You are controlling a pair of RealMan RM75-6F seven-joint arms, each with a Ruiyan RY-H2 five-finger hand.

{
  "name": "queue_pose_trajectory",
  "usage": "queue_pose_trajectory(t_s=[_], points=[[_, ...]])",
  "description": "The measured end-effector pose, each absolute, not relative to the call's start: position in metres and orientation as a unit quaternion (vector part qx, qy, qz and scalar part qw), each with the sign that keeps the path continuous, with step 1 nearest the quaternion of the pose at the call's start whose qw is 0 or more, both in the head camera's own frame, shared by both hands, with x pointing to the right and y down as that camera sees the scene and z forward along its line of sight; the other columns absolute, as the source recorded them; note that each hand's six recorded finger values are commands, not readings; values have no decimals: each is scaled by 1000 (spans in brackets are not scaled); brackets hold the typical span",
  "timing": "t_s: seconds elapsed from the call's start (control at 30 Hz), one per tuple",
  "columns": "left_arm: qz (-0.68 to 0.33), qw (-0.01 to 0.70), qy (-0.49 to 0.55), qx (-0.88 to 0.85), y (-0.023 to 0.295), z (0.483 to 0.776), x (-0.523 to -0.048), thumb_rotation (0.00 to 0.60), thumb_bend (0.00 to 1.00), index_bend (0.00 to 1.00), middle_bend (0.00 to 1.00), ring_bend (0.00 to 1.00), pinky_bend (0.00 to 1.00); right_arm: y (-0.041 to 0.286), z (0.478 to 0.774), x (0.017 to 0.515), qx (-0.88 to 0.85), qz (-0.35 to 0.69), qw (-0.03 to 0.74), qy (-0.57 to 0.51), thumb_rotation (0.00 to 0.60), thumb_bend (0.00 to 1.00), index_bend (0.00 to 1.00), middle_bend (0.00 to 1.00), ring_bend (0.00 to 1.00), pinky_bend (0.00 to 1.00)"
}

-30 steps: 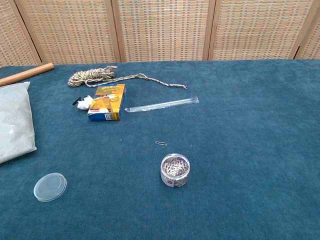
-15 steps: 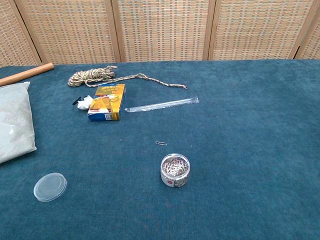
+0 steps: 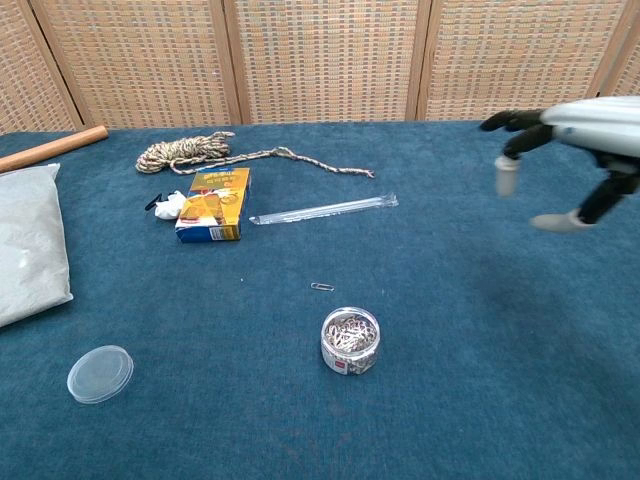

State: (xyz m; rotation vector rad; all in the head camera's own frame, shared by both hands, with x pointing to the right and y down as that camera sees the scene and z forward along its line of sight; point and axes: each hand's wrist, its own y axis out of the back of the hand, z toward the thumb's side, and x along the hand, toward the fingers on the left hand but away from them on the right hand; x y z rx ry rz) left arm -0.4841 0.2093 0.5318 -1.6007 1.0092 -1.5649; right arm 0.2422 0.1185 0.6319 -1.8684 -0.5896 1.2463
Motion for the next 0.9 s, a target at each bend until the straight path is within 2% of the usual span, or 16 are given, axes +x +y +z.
queue_pose_trajectory(t_s=[0.33, 0.43, 0.67, 0.9], points=[[-608, 329, 375, -617, 208, 542, -484, 600, 0, 0, 0, 0, 0, 118, 681, 155, -789, 488, 313, -204, 600, 332, 436, 0, 0, 0], [-611, 325, 372, -619, 208, 545, -484, 600, 0, 0, 0, 0, 0, 120, 694, 132, -792, 489, 307, -197, 600, 334, 437, 0, 0, 0], [-614, 321, 372, -618, 205, 547, -486, 600, 0, 0, 0, 0, 0, 119, 718, 105, -787, 503, 298, -195, 600, 334, 437, 0, 0, 0], [-617, 316, 372, -617, 204, 550, -488, 600, 0, 0, 0, 0, 0, 121, 729, 84, -789, 504, 299, -185, 600, 334, 436, 0, 0, 0]])
